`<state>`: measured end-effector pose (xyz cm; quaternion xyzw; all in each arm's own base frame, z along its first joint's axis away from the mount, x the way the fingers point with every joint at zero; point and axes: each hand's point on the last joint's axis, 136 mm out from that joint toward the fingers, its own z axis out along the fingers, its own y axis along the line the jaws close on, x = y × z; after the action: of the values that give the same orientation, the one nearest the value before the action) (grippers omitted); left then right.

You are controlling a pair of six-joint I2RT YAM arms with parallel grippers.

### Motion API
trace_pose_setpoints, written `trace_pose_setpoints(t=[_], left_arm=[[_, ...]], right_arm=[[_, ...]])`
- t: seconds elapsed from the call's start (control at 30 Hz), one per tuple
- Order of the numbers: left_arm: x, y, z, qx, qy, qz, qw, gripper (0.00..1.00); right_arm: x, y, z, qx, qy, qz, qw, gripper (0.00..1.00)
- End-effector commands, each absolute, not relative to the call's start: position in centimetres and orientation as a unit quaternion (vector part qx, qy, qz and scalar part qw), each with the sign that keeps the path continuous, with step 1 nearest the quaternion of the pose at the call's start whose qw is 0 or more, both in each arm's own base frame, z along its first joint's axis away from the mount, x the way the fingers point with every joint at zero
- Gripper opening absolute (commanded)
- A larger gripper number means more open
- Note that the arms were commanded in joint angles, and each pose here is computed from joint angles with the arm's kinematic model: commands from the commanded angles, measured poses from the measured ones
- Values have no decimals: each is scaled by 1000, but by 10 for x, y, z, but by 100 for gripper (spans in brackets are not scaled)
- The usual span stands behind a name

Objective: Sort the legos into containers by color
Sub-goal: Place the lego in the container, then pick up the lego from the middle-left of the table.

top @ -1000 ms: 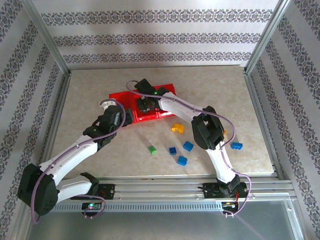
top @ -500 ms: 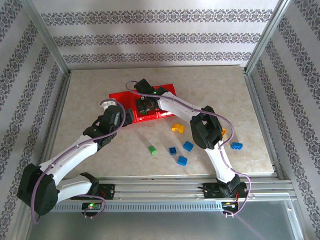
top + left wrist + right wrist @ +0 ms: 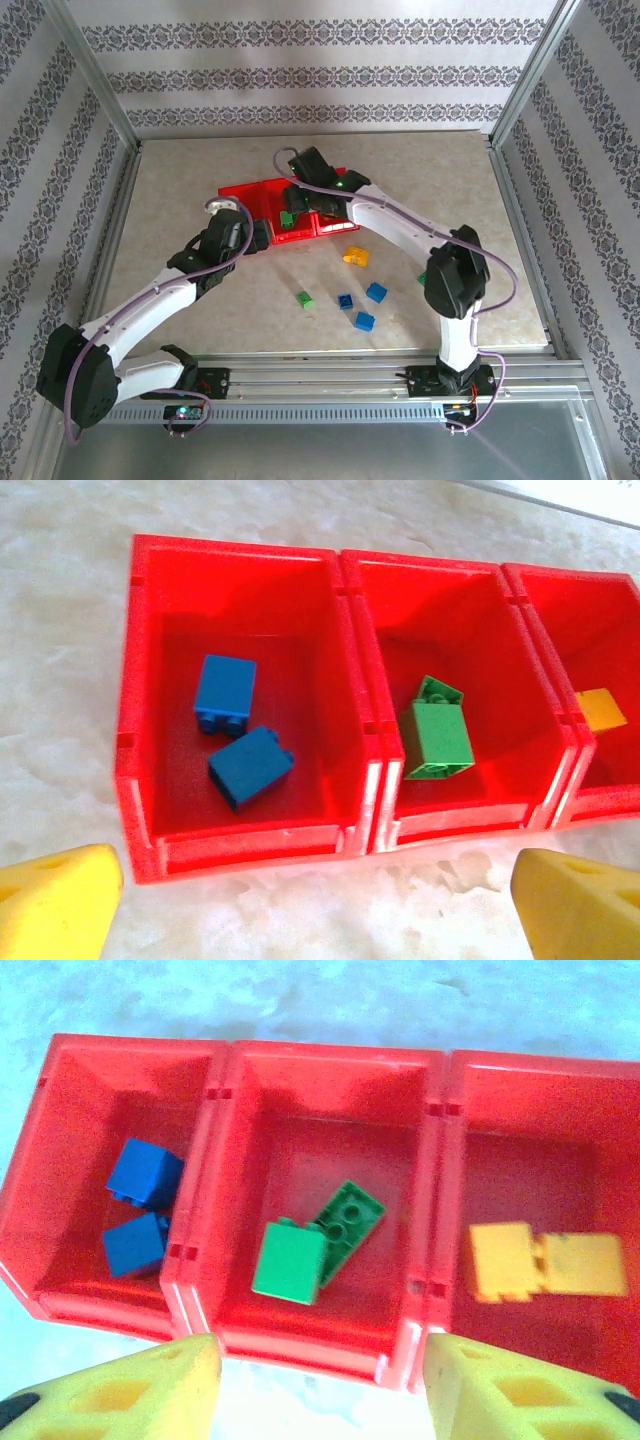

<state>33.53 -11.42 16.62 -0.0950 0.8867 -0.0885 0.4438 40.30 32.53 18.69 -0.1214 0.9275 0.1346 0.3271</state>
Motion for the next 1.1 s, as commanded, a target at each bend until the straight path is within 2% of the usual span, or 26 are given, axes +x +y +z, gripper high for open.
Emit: trace_pose_setpoints(t=[0.0, 0.23, 0.37, 0.57, 0.77, 0.9, 1.07], left_arm=[[346, -137, 183, -57, 882, -124, 451, 100], [337, -202, 173, 57, 896, -170, 406, 100], [315, -247, 155, 164, 897, -206, 355, 99], [274, -290, 129, 306, 881, -236, 273, 95], [240, -312, 99, 437, 847, -205, 224, 96], [231, -326, 90, 497, 808, -194, 248, 96], [230, -344, 92, 518, 772, -228, 288, 95]], right_arm=[[400, 285, 185, -69, 932, 100, 340, 59], [364, 207, 172, 6, 939, 53, 341, 77], [344, 167, 170, 47, 936, 30, 347, 98], [327, 119, 170, 111, 929, 10, 352, 98], [318, 90, 174, 153, 920, 11, 362, 98], [313, 79, 176, 171, 913, 14, 369, 98], [307, 71, 176, 183, 910, 15, 372, 98]])
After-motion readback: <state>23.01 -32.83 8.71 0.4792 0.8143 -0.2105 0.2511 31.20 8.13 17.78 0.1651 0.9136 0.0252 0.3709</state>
